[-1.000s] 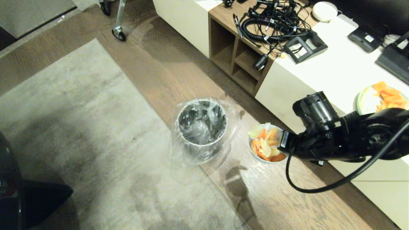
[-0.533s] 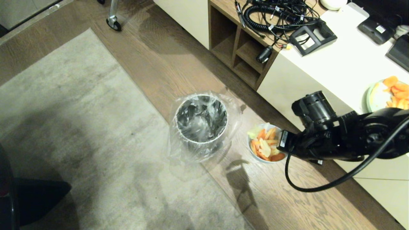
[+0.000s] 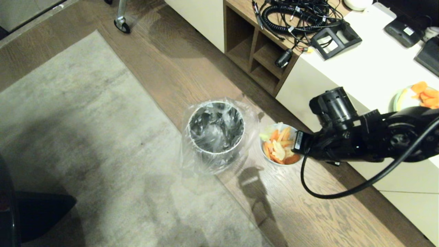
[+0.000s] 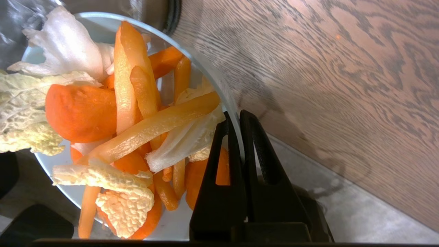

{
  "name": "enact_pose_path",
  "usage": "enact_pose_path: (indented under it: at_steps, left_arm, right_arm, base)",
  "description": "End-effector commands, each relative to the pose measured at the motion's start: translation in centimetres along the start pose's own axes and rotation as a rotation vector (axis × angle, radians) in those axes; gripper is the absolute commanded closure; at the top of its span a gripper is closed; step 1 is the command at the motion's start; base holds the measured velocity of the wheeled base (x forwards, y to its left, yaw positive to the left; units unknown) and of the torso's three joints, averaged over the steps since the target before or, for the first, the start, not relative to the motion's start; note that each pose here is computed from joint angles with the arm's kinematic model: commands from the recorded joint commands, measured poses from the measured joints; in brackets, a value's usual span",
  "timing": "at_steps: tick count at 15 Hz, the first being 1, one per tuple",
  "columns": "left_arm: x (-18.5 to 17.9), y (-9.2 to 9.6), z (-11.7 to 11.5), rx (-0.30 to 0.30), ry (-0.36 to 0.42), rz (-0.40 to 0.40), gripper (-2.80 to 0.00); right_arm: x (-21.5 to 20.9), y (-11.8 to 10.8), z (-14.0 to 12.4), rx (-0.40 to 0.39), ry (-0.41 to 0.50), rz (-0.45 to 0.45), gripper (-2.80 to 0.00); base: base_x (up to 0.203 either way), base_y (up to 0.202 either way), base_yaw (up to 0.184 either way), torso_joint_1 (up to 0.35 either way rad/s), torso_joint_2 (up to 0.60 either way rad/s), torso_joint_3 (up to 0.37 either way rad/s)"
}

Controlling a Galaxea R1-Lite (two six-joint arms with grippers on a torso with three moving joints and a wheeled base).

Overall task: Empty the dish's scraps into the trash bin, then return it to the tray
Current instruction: Move the bowl over the trash can

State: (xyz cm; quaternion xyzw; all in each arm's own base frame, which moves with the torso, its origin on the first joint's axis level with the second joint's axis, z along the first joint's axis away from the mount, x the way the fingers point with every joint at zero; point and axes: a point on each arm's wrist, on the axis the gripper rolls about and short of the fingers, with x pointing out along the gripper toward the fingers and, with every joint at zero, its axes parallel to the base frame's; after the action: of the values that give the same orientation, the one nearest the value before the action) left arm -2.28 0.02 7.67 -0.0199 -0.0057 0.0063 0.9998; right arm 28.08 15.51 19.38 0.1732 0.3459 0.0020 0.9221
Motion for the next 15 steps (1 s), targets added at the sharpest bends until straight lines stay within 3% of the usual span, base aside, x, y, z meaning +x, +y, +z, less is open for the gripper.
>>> enact_pose_path:
  at_steps: [1,8,15]
  left_arm:
    - [0.0,0.0,0.0,0.0,-0.001,0.001,0.0]
    - [0.0,0.0,0.0,0.001,-0.001,0.0,0.0]
    - [0.0,0.0,0.0,0.0,-0.001,0.001,0.0]
  right_arm:
    - [0.2,1.2,0.2,-0.008,-0.01,0.023,0.0]
    - [2.8,4.8,1.6,-0.111,-0.057,0.07,0.0]
    - [5.7,8.6,4.5,-0.178,-0.16,0.133,0.0]
  base:
    - [0.0,0.0,0.0,0.0,0.0,0.0]
    - [0.0,0.0,0.0,0.0,0.0,0.0]
    - [0.0,0.0,0.0,0.0,0.0,0.0]
